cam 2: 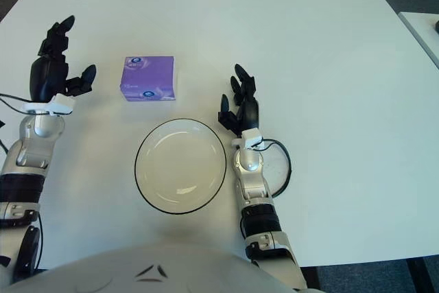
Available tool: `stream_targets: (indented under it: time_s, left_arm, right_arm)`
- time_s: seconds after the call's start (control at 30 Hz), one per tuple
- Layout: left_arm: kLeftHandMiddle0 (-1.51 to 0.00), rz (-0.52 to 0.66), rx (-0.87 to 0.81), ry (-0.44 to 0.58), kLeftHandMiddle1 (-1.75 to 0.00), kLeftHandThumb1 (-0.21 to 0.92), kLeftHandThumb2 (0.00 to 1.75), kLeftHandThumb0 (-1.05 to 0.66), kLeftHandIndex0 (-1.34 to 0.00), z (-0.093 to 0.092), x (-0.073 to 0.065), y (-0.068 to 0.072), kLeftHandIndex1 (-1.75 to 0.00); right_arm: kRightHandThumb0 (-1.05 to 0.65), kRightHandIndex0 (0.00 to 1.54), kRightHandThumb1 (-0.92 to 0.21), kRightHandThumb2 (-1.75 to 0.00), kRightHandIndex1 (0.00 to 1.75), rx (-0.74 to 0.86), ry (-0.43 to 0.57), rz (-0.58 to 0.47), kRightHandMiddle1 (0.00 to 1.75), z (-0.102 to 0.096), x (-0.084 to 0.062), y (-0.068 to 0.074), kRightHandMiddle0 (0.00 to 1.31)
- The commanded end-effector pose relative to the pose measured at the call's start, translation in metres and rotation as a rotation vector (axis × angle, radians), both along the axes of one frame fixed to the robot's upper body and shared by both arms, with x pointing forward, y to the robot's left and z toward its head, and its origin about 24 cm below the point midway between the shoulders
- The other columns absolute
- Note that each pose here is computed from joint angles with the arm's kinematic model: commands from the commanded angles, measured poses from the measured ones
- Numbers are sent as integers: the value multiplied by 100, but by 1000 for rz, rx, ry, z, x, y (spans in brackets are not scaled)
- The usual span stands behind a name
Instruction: Put the tissue paper into the plate.
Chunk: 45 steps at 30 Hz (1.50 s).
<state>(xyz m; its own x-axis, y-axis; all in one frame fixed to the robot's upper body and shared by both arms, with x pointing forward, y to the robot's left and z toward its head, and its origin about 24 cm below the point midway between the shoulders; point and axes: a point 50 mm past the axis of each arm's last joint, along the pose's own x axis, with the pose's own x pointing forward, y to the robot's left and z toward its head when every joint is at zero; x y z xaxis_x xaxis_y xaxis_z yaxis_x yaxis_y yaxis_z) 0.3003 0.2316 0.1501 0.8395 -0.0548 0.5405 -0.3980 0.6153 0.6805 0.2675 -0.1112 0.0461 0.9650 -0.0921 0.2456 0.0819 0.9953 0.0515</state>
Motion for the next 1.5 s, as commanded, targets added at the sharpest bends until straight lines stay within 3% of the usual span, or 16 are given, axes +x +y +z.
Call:
stream_targets:
  time_s: [0.0, 0.27, 0.57, 0.8, 0.9, 1.47]
  left_arm:
    - [-16, -50, 90, -45, 0, 92, 76, -75, 0, 32, 11, -4, -53]
    - [-10, -121, 231, 39, 0, 92, 65, -76, 0, 39, 19, -11, -41]
    - [-8, -141, 319, 135, 0, 92, 62, -83, 0, 40, 30, -16, -44]
    - [-6, -139, 409, 224, 0, 92, 57, -86, 0, 45, 48, -22, -47]
    - [-7, -79, 469, 260, -1, 92, 54, -87, 0, 36, 73, -23, -48]
    - [-11, -135, 558, 229, -1, 92, 52, -95, 0, 24, 88, -37, -44]
  right_arm:
    - [-68, 29, -92, -73, 1, -5, 300, -18, 46, -61, -25, -5, 0]
    - [-67, 30, -92, -73, 1, -6, 305, -20, 47, -62, -23, -5, 0]
    - [-67, 29, -92, -71, 0, 2, 304, -20, 45, -62, -22, -4, 0]
    - [-68, 28, -92, -71, 0, 3, 309, -22, 44, -63, -21, -4, 0]
    - [-69, 28, -92, -71, 0, 2, 311, -23, 44, -63, -22, -5, 0]
    - [-69, 28, -92, -69, 0, 1, 317, -30, 44, -65, -23, -6, 0]
